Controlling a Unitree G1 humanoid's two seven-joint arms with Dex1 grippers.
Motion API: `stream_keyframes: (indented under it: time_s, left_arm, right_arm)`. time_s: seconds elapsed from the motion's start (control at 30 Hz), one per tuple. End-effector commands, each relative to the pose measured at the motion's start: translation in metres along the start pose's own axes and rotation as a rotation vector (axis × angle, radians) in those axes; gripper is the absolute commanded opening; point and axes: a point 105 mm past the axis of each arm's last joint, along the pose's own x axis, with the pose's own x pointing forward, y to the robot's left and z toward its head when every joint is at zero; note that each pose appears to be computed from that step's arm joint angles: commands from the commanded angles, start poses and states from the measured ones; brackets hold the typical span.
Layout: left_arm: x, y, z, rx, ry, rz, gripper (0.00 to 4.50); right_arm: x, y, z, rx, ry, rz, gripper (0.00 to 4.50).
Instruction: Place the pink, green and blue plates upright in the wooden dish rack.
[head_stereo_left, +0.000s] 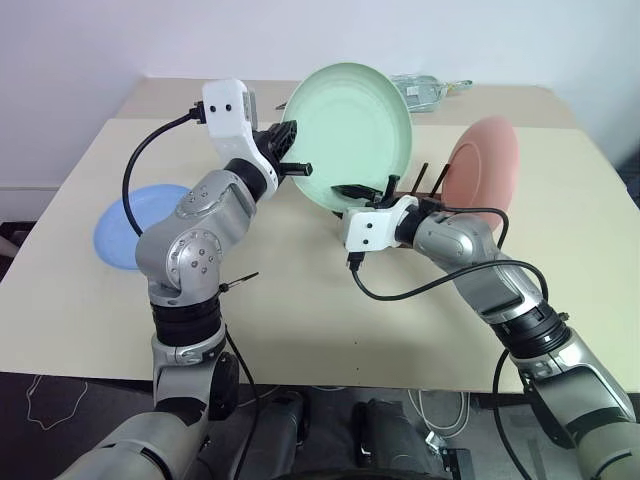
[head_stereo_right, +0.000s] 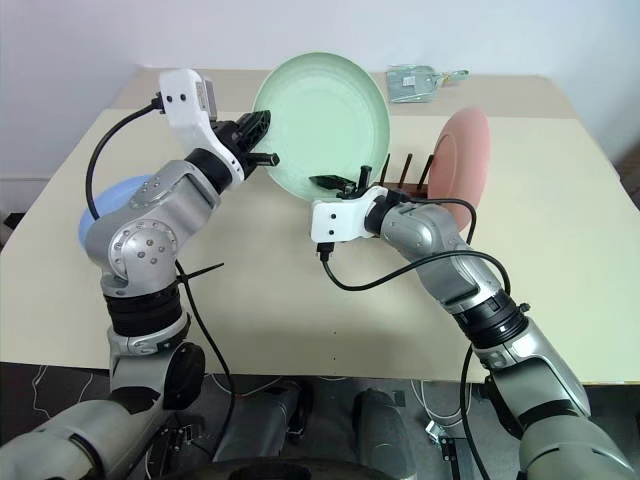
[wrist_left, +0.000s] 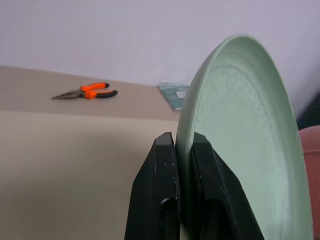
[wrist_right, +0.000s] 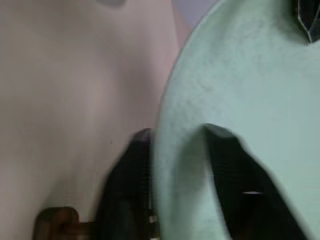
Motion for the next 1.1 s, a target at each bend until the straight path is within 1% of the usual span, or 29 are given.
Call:
stream_keyframes:
  time_s: [0.03, 0.1, 0.17, 0.23, 0.3, 0.33, 0.4, 0.43, 0.5, 0.57, 0.67, 0.7, 0.73, 0.8, 0.83, 0.87, 0.97, 1.1]
  left_arm:
    - [-0.005, -0.021, 0.022, -0.010, -0.092, -0.099, 1.15]
    - [-0.005, -0.019, 0.028, -0.037, -0.122, -0.093, 2.11]
    - [-0.006, -0.013, 0.045, -0.064, -0.203, -0.063, 3.19]
    - [-0.007, 0.001, 0.064, -0.098, -0.292, -0.005, 4.15]
    - [-0.011, 0.020, 0.080, -0.107, -0.370, 0.071, 4.15]
    - [-0.014, 0.033, 0.086, -0.059, -0.398, 0.119, 4.15]
    - [-0.018, 0.050, 0.091, 0.059, -0.417, 0.176, 4.15]
    - [-0.020, 0.058, 0.090, 0.127, -0.409, 0.194, 4.15]
    - [-0.024, 0.071, 0.072, 0.251, -0.349, 0.193, 4.15]
    - [-0.026, 0.077, 0.057, 0.341, -0.296, 0.177, 4.15]
    - [-0.032, 0.066, 0.012, 0.391, -0.173, 0.010, 4.15]
    - [-0.034, 0.062, 0.003, 0.394, -0.147, -0.028, 4.15]
    - [-0.038, 0.055, -0.016, 0.390, -0.096, -0.103, 4.15]
    - [-0.050, 0.037, -0.048, 0.369, -0.006, -0.252, 4.15]
    - [-0.055, 0.028, -0.059, 0.360, 0.024, -0.315, 4.15]
    - [-0.059, 0.023, -0.064, 0.357, 0.037, -0.349, 4.15]
    - [-0.071, 0.005, -0.081, 0.276, 0.100, -0.463, 4.15]
    - [-0.075, -0.003, -0.088, 0.258, 0.134, -0.507, 4.15]
  right_arm:
    - [-0.001, -0.017, 0.002, -0.026, -0.004, -0.065, 0.00]
    - [-0.001, -0.020, 0.002, -0.035, -0.002, -0.083, 0.00]
    - [-0.003, -0.024, 0.002, -0.042, -0.001, -0.105, 0.00]
    - [-0.006, -0.028, 0.000, -0.032, 0.002, -0.129, 0.00]
    - [-0.013, -0.033, -0.002, 0.011, -0.001, -0.163, 0.00]
    - [-0.020, -0.039, -0.003, 0.062, -0.011, -0.195, 0.00]
    - [-0.033, -0.048, -0.005, 0.149, -0.039, -0.235, 0.00]
    - [-0.040, -0.053, -0.004, 0.201, -0.065, -0.250, 0.00]
    - [-0.057, -0.068, -0.002, 0.384, -0.137, -0.306, 0.00]
    - [-0.067, -0.076, -0.001, 0.514, -0.181, -0.341, 0.00]
    - [-0.080, -0.082, 0.011, 0.837, -0.324, -0.364, 0.00]
    - [-0.082, -0.082, 0.014, 0.910, -0.353, -0.360, 0.00]
    - [-0.084, -0.080, 0.017, 1.002, -0.389, -0.360, 0.00]
    - [-0.086, -0.079, 0.016, 1.165, -0.423, -0.388, 0.00]
    - [-0.086, -0.077, 0.013, 1.217, -0.418, -0.394, 0.00]
    - [-0.086, -0.076, 0.011, 1.244, -0.409, -0.397, 0.00]
    - [-0.090, -0.075, -0.001, 1.320, -0.384, -0.430, 0.00]
    - [-0.093, -0.076, -0.011, 1.377, -0.368, -0.461, 0.00]
